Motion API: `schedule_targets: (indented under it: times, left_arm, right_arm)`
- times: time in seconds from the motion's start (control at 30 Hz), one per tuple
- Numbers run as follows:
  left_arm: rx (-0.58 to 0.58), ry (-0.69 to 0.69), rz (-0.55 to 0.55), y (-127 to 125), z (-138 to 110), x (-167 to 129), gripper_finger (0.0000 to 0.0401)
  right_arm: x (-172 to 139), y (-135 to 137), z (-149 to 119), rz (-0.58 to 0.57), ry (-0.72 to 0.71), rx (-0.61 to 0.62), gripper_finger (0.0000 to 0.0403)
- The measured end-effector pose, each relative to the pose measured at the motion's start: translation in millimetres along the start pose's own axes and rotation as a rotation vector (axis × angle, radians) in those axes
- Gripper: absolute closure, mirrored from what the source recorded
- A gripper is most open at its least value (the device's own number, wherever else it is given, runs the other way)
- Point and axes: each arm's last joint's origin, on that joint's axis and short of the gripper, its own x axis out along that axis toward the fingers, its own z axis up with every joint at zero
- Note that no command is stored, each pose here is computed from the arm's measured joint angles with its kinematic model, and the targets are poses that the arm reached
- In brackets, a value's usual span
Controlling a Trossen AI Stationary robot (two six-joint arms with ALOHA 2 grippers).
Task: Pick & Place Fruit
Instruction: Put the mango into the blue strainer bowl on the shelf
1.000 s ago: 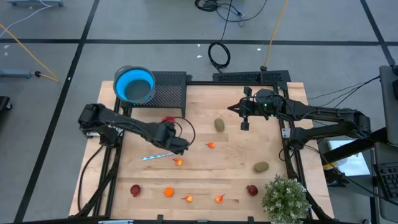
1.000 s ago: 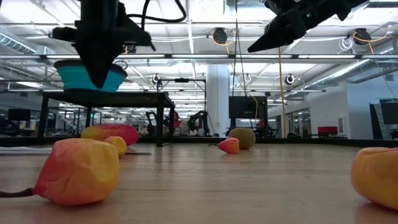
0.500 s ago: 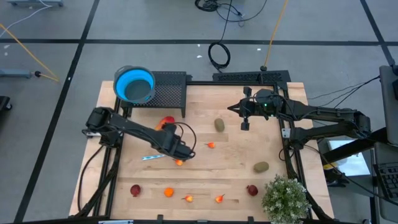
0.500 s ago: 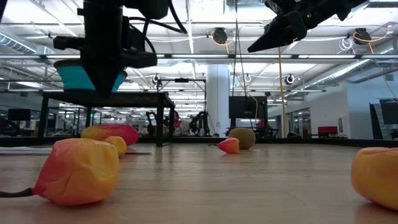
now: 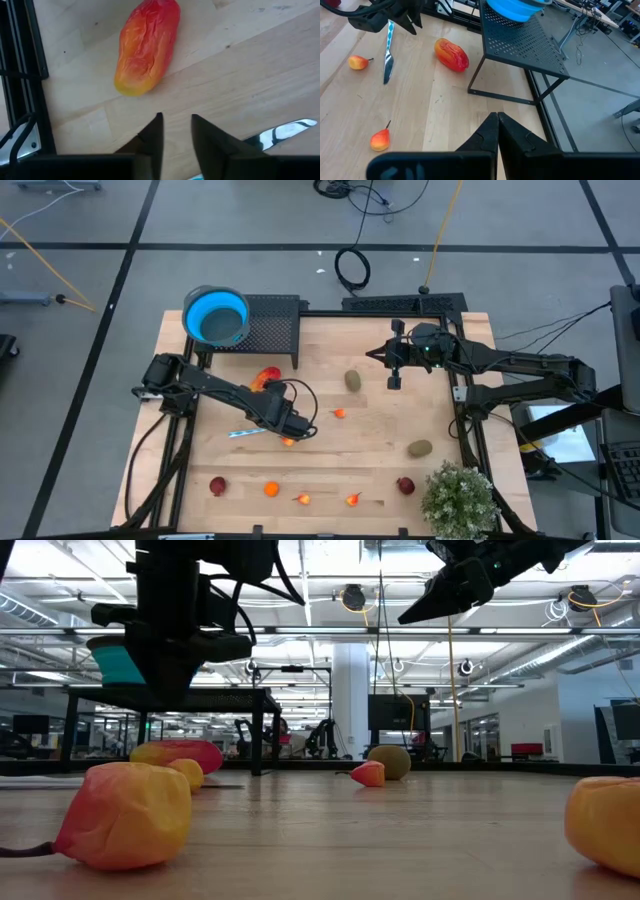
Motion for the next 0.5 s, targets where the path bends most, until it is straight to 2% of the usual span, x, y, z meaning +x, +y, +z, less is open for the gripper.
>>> schedule_targets:
  times: [0.3, 0.5]
  left_arm:
    - [0.071, 0.001, 0.006, 1, -1, 2, 0.0132]
    - [0.094, 0.037, 0.043, 4, -6, 12, 0.0062]
  right_arm:
    - [0, 0, 0, 0.000, 0.000, 0.000, 0.0403]
    - [0, 0, 0, 0.000, 0.000, 0.000, 0.0403]
